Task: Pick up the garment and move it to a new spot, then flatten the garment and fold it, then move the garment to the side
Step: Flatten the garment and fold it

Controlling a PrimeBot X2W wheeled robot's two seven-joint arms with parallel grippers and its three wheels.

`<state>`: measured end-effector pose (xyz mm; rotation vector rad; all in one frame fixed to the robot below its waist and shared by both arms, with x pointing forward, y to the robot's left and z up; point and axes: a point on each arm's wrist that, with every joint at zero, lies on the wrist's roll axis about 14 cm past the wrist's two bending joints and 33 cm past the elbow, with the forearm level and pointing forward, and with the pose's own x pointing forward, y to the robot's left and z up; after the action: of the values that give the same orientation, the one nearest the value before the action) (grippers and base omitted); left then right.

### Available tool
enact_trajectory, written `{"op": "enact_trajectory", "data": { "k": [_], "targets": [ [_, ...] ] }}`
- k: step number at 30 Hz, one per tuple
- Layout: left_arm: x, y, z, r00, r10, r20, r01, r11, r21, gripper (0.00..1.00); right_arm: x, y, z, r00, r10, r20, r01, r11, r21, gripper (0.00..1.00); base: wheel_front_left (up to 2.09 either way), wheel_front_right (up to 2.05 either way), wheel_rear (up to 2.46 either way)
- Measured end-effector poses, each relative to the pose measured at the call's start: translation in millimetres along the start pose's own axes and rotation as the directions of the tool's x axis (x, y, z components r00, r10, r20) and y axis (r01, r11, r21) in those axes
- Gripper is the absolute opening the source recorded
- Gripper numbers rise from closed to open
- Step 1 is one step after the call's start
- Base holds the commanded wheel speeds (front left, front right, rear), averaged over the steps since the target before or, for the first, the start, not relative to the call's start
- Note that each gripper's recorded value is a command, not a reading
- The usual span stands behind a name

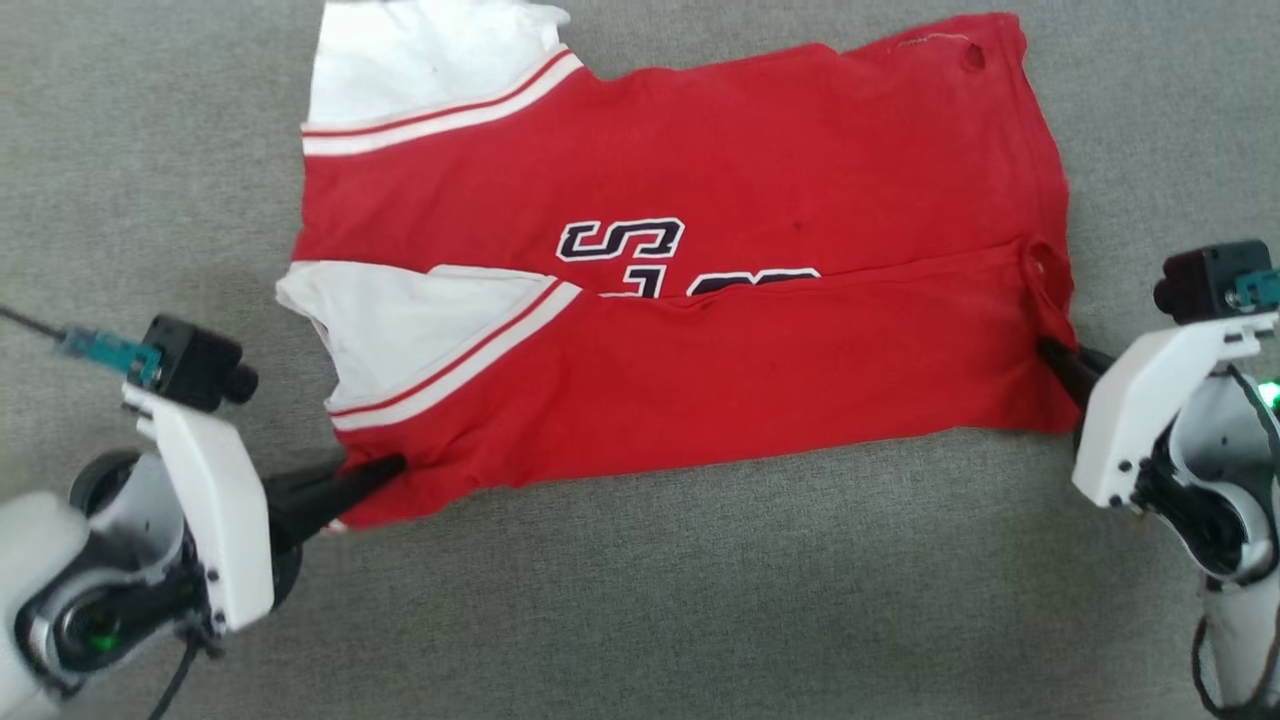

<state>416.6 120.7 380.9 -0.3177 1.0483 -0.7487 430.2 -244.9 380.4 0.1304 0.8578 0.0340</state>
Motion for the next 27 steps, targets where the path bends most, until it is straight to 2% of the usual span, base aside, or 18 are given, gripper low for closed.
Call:
{"op": "enact_trajectory", "data": {
  "k": [17,18,19,20,21,22,27],
  "targets": [
    [-43.2,-28.8,-46.8,0.998,-0.027,0.058,0.028,0.999,-0.017,0.0,-42.9,-11.6,-26.3,0.998,-0.014,-0.061,0.012,0.999,-0.037,0.0,0.0,0.0,0.0],
    [-43.7,-30.1,-46.8,0.997,-0.029,0.066,0.03,0.999,-0.015,0.0,-44.1,-11.8,-24.2,0.999,-0.015,-0.048,0.013,0.999,-0.037,0.3,0.0,0.0,0.0],
    [-44.2,-29.9,-46.1,0.996,-0.027,0.079,0.028,1.0,-0.013,0.11,-45.2,-11.4,-22.0,0.999,-0.014,-0.034,0.013,0.999,-0.039,0.71,0.0,0.0,0.0],
    [-44.6,-28.0,-43.7,0.995,-0.02,0.098,0.02,1.0,-0.004,0.45,-46.3,-10.8,-19.1,1.0,-0.013,-0.012,0.013,0.999,-0.039,1.0,0.0,0.0,0.0],
    [-45.1,-25.8,-41.0,0.993,-0.012,0.116,0.012,1.0,-0.002,0.93,-47.1,-10.6,-15.0,1.0,-0.014,0.015,0.015,0.999,-0.035,1.0,0.0,0.0,0.0],
    [-45.3,-24.0,-39.0,0.992,-0.006,0.13,0.006,1.0,-0.002,1.0,-47.9,-10.5,-11.0,0.999,-0.017,0.041,0.019,0.999,-0.034,1.0,0.0,0.0,0.0],
    [-50.5,-3.6,-12.0,0.968,0.05,0.246,-0.058,0.998,0.023,1.0,-58.6,-15.3,19.6,0.967,-0.065,0.247,0.075,0.997,-0.029,1.0,0.0,0.0,0.0]
  ]
}}
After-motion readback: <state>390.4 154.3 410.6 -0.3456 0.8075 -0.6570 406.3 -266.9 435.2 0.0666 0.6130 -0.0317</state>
